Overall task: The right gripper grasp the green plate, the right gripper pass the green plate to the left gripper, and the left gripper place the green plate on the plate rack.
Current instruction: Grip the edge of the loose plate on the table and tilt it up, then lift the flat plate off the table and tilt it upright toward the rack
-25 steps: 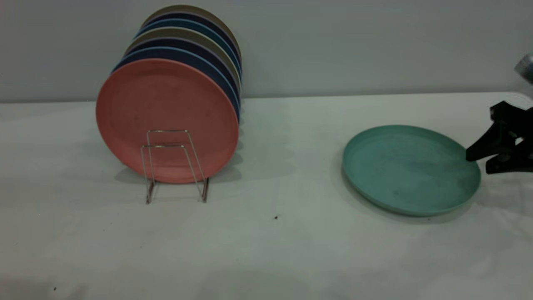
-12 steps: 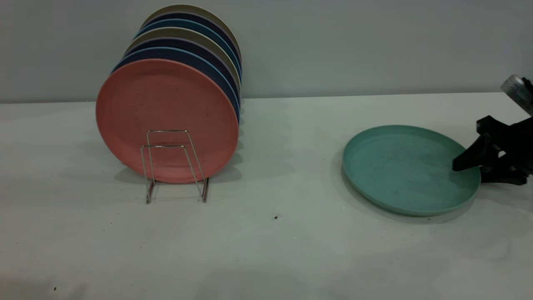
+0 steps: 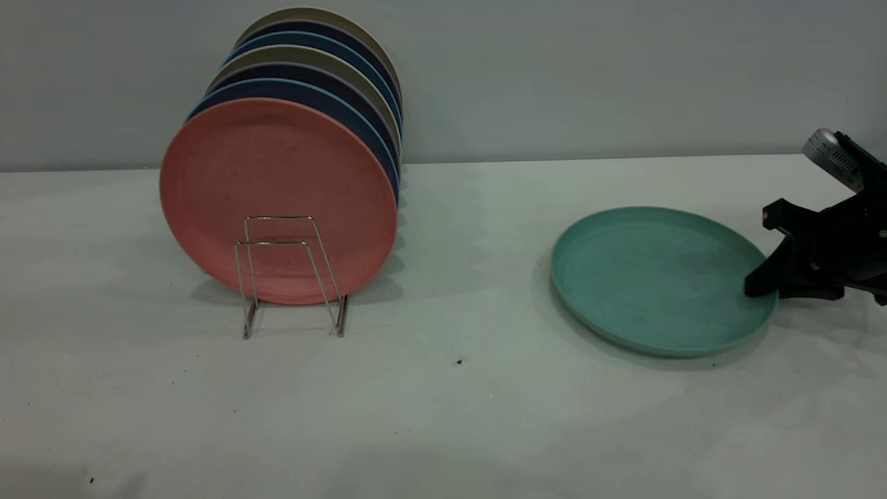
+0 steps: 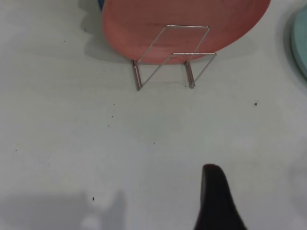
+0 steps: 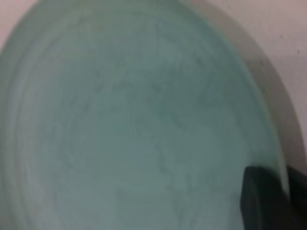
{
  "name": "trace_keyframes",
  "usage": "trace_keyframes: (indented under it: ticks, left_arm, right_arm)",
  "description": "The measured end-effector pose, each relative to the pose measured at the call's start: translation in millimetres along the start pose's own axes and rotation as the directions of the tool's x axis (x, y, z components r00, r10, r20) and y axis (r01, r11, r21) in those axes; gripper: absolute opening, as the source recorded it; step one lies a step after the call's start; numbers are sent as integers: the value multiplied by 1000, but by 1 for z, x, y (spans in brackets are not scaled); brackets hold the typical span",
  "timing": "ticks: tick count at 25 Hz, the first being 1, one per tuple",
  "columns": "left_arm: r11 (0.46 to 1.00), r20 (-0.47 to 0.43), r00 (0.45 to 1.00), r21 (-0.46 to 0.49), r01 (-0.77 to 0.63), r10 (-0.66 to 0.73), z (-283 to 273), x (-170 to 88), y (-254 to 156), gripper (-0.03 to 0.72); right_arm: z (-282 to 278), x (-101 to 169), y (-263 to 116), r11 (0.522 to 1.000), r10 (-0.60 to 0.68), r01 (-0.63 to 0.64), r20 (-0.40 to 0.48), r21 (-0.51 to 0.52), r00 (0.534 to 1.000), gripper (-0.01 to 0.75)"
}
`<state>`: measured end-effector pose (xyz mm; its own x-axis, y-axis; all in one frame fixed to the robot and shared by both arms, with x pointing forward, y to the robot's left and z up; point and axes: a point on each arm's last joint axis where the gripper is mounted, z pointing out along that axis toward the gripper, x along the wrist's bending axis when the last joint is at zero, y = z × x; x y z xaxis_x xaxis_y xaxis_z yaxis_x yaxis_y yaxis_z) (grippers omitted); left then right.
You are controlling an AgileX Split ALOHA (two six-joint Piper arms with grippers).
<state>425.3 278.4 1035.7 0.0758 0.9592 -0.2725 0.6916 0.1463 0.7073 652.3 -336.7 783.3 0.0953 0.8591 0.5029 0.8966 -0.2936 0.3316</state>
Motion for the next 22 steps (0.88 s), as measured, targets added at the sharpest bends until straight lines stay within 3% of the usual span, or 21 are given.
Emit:
trace_keyframes:
  ticks: [5, 11, 17, 22]
  left_arm:
    - [998, 21, 999, 52, 42, -44, 15, 1, -2, 485]
    - [990, 73, 992, 104, 93, -101, 41, 2, -3, 485]
    - [984, 128, 982, 129, 120, -136, 70, 3, -6, 485]
    - [981, 178, 971, 138, 137, -161, 90, 4, -9, 485]
  right_arm:
    - [-23, 16, 10, 978, -210, 209, 35, 27, 977, 17]
    - [-61, 72, 24, 886, -464, 464, 6, 16, 886, 17]
    - [-64, 135, 11, 815, -575, 579, -107, 12, 811, 17]
    - [-53, 178, -7, 802, -584, 597, -201, 2, 786, 17]
